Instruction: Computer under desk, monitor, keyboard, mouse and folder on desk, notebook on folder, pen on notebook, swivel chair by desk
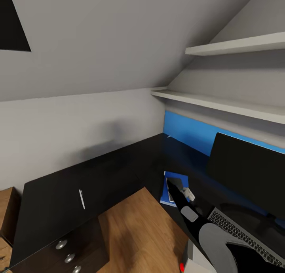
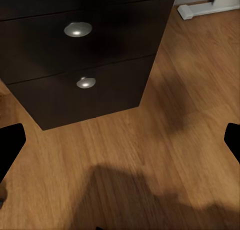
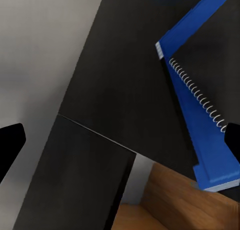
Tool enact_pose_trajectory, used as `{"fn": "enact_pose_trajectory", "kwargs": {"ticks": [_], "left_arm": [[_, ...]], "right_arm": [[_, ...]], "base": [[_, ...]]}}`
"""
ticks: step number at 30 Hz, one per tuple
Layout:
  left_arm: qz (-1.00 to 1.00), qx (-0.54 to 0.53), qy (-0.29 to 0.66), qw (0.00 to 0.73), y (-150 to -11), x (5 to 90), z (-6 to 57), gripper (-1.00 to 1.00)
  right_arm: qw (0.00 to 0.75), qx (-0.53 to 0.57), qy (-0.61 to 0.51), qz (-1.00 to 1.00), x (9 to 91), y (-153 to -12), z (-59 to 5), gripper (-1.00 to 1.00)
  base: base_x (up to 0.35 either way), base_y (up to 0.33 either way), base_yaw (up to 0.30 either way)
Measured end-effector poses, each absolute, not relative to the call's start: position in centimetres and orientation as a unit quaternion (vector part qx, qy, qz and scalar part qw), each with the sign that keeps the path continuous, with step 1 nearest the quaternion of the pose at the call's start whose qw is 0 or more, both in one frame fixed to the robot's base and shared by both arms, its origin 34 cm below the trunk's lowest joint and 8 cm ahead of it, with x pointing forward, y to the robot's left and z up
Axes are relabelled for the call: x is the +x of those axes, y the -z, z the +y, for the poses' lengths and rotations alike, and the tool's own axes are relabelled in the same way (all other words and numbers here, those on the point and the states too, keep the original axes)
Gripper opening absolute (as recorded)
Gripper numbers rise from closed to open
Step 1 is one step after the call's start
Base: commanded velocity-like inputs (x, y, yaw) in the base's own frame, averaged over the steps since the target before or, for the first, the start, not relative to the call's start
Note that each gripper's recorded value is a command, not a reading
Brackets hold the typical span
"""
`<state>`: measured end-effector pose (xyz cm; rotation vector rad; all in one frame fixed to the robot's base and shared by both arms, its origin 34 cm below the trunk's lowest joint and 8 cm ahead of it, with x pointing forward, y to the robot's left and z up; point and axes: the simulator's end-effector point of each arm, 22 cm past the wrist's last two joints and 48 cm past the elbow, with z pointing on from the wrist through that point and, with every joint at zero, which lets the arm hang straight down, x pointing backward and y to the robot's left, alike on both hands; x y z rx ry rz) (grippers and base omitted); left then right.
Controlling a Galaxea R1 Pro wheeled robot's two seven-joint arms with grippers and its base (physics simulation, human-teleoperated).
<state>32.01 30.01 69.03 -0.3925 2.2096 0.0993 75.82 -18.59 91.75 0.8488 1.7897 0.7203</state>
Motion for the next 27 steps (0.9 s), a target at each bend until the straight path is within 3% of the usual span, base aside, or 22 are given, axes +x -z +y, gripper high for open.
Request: {"fn": "enact_pose_trajectory", "kwargs": {"ticks": [8, 15, 27], "left_arm": [[0.887, -0.158, -0.04, 0.433, -69.6, 31.7, 30.0, 1.0], [0.887, -0.159, -0.041, 0.432, -69.8, 31.5, 30.1, 1.0], [0.887, -0.159, -0.042, 0.432, -69.8, 31.5, 30.2, 1.0]], "right_arm": [[0.519, 0.326, -0.26, 0.746, 77.2, -94.7, -18.5, 1.0], [0.536, 0.242, -0.186, 0.787, 77.7, -96.1, -16.7, 1.0], [0.497, 0.168, -0.065, 0.849, 76.2, -93.6, -16.6, 1.0]], "base": [[0.0, 0.0, 0.0], [0.0, 0.0, 0.0], [0.0, 0.0, 0.0]]}}
